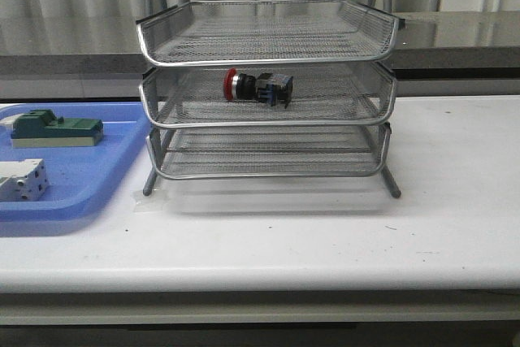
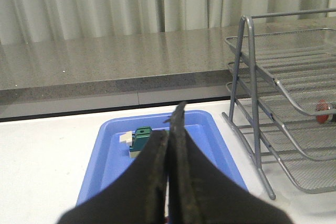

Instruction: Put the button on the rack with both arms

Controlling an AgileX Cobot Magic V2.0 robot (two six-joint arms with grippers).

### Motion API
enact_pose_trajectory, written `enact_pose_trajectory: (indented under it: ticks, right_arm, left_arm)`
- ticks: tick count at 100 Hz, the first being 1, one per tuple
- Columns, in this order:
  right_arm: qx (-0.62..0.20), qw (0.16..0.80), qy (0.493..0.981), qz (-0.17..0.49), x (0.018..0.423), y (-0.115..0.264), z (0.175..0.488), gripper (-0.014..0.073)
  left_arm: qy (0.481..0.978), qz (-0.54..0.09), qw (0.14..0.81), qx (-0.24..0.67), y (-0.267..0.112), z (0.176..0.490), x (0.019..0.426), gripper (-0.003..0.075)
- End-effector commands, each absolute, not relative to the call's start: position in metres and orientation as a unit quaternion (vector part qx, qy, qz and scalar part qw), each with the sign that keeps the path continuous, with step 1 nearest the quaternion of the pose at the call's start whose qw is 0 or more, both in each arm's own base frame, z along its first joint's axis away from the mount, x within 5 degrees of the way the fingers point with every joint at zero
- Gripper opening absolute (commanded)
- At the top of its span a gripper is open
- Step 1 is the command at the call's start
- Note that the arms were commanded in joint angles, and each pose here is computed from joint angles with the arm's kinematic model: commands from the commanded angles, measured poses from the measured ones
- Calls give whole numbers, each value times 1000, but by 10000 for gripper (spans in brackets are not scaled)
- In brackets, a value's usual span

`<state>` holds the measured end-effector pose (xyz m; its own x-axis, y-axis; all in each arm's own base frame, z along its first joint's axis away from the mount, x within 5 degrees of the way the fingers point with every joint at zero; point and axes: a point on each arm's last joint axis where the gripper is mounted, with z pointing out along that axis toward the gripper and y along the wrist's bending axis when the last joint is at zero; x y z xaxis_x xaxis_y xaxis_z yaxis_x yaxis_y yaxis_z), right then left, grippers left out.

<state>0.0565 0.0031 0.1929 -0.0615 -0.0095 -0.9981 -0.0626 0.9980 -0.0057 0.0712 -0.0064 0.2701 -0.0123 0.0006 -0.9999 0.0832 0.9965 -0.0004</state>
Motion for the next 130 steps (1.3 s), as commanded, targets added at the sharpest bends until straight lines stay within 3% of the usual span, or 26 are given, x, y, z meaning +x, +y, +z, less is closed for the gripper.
enact_pose_trajectory:
  ticks: [1, 38, 62, 130]
  right_arm:
    - [-27, 721, 692, 18, 55, 3, 201, -60]
    - [-27, 721, 692, 18, 55, 3, 201, -60]
    - [-27, 721, 692, 18, 55, 3, 201, -60]
    - [-27, 721, 692, 18, 55, 3, 201, -60]
  left_arm:
    - [675, -31, 737, 19, -5, 284, 68, -20]
    - [646, -25, 762, 22, -3, 245, 52, -20]
    - [657, -39, 753, 8, -3, 215, 53, -20]
    - [639, -42, 768, 5, -3, 211, 54, -20]
